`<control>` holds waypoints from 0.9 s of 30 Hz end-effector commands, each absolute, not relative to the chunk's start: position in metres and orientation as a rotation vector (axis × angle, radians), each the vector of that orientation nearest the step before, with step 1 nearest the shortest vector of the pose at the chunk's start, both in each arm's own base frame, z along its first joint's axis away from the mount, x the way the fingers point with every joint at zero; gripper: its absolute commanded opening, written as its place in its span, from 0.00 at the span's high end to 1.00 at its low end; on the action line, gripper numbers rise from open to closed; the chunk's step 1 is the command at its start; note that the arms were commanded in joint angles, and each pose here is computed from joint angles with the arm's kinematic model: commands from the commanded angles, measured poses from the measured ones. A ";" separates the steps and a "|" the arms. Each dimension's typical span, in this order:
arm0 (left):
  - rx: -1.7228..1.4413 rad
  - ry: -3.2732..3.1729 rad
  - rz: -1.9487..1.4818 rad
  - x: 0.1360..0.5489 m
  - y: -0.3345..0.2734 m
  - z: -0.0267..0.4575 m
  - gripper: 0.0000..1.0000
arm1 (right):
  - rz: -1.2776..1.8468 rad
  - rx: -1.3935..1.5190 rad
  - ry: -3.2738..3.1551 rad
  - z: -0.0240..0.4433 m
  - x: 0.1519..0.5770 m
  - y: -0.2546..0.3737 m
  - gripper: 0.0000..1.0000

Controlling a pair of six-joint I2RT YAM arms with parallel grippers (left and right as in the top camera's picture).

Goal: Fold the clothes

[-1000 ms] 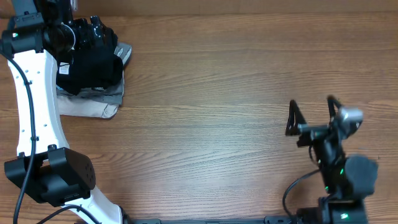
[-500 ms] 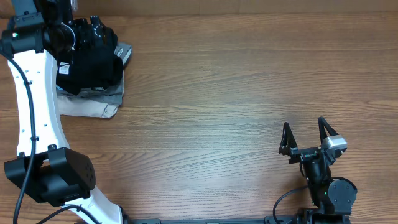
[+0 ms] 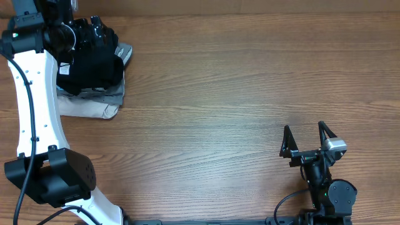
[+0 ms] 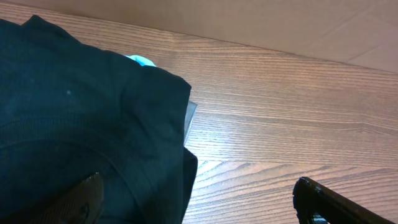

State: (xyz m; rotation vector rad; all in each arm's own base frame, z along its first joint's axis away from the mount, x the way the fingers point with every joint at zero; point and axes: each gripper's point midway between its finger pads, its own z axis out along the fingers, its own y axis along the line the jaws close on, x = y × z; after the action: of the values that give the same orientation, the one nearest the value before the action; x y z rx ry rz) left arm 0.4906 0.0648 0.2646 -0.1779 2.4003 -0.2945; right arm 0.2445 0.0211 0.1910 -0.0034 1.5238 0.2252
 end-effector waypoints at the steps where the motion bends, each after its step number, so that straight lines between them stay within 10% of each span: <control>1: -0.179 2.411 -0.322 0.493 0.060 0.259 0.00 | 0.221 0.014 1.563 0.178 0.245 0.019 0.00; 27: -0.179 2.411 -0.322 0.493 0.060 0.259 0.00 | 0.222 0.017 1.585 0.173 0.245 0.019 0.00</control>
State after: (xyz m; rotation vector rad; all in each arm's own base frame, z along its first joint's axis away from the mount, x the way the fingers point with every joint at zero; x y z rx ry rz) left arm 0.4907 0.0648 0.2646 -0.1778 2.3999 -0.2944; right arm 0.2448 0.0210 0.1743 0.0072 1.5917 0.2293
